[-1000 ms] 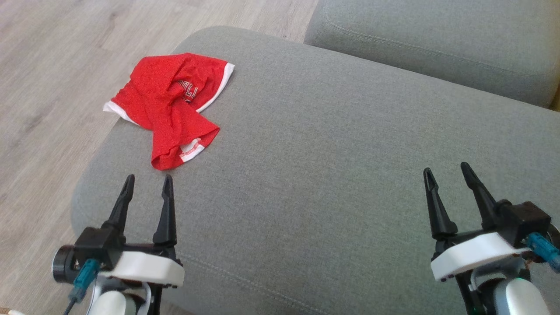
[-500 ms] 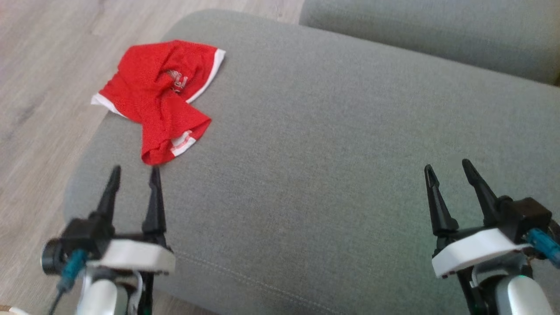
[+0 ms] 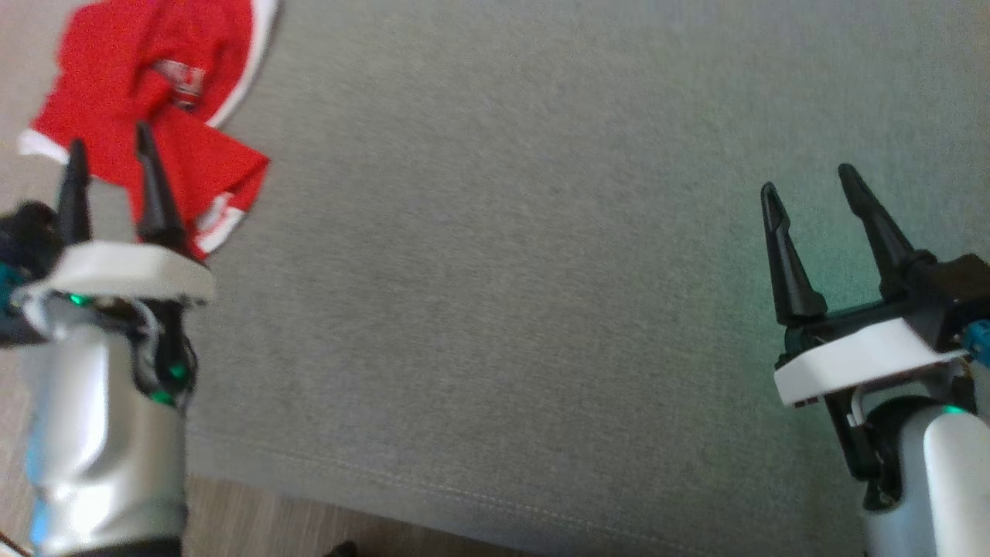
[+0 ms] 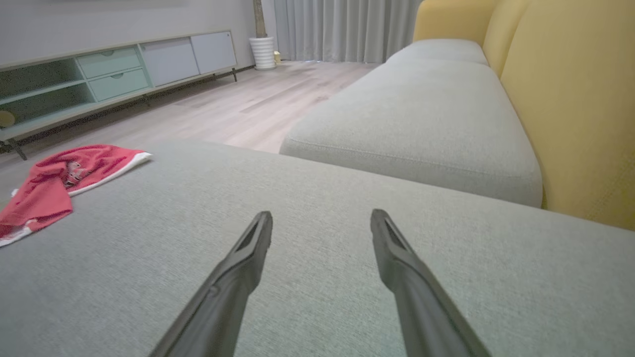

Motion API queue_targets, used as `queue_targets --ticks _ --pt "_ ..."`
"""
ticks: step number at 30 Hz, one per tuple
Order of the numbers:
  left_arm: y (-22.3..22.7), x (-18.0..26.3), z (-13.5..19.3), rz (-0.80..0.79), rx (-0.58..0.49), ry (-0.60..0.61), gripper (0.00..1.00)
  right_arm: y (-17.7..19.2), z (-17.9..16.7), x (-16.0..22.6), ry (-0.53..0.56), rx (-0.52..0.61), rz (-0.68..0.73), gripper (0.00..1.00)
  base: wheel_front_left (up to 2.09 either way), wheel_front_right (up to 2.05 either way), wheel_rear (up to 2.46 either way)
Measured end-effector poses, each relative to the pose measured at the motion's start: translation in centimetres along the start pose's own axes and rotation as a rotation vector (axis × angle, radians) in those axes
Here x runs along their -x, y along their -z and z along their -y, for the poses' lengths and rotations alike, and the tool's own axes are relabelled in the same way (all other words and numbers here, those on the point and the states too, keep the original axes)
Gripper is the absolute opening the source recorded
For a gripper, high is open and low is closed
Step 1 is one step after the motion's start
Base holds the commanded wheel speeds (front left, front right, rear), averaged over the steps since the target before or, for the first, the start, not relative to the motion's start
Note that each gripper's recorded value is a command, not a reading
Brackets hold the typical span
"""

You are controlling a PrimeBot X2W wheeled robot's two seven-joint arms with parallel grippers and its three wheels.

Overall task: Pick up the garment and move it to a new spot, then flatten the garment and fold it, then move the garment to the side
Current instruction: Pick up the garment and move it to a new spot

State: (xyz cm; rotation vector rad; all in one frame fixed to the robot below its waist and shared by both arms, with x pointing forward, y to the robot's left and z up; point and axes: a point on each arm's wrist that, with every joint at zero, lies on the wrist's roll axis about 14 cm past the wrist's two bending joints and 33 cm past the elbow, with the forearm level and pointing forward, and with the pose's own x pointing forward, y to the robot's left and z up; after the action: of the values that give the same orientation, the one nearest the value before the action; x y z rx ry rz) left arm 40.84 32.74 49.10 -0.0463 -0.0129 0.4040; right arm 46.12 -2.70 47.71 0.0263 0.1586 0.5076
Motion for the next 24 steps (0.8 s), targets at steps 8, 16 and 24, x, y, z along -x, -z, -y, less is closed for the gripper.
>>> queue_targets --ticks 8,16,24 --pt "10.2 -4.9 -2.8 -0.318 -0.021 -0.095 1.00 3.8 3.7 -0.6 0.075 -0.023 -0.073 1.00 0.00 0.00 0.00" --pt "14.3 -5.7 -3.0 -0.456 -0.001 -0.123 0.00 5.6 6.1 -0.1 0.140 -0.031 -0.102 1.00 0.00 0.00 0.00" --pt "4.3 -9.2 -3.4 -0.110 0.007 -0.111 0.00 3.5 6.5 -0.1 0.162 -0.026 -0.031 1.00 0.00 0.00 0.00"
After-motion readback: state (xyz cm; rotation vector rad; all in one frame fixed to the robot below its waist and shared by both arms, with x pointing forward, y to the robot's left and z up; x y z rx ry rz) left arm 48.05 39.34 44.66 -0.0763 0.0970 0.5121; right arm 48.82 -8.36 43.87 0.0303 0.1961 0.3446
